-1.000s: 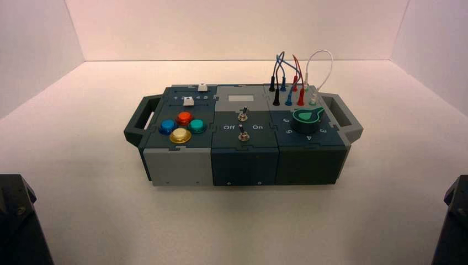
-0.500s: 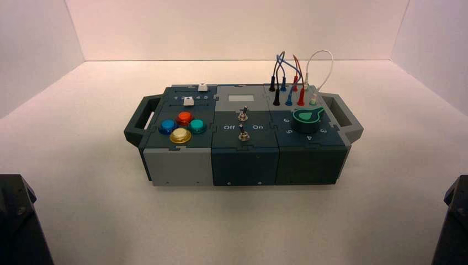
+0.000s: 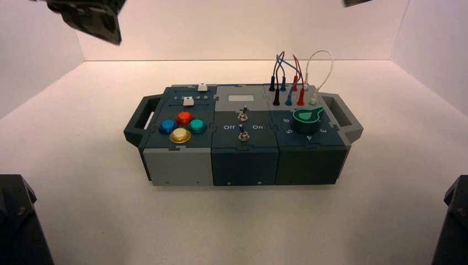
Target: Move the bottom slider to position 1.
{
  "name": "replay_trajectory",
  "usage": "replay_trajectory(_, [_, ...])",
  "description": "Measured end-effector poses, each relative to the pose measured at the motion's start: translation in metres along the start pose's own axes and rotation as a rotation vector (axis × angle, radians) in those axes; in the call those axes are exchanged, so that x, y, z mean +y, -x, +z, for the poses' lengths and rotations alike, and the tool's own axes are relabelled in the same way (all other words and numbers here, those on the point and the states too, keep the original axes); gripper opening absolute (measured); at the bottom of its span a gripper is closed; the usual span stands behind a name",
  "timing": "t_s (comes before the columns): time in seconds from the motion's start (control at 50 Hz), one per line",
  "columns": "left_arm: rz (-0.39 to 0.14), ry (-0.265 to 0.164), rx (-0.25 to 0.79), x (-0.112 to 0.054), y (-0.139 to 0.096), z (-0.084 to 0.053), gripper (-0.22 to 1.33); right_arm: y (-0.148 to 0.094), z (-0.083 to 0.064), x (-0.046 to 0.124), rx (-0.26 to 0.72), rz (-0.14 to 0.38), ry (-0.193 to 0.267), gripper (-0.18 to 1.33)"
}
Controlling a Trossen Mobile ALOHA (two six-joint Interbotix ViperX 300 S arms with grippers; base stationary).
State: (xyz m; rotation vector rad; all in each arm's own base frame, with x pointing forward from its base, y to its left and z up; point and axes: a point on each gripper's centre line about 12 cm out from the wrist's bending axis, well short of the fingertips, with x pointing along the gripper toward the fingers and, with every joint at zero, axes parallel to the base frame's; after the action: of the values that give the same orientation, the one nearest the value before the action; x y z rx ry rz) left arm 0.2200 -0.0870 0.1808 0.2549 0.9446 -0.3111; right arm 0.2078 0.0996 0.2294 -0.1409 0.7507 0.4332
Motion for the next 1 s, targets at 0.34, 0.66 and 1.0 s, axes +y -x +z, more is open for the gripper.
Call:
replay_trajectory(0.34, [0.002,-0.021,0.032,-0.002,-0.003,-0.003,-0.16,-0.034,0.002,0.042,0.169,0.113,0.116,-0.14])
replay_trajectory(0.66, [0.004,-0.025,0.059,-0.002,-0.009,-0.004,-0.16,-0.082,0.012,0.07,0.315,0.15,0.171,-0.14])
replay_trajectory(1.0, [0.022,-0.015,0.085,0.004,-0.012,-0.005,-0.16,-0.128,0.017,0.098,0.416,0.183,0.185,-0.14])
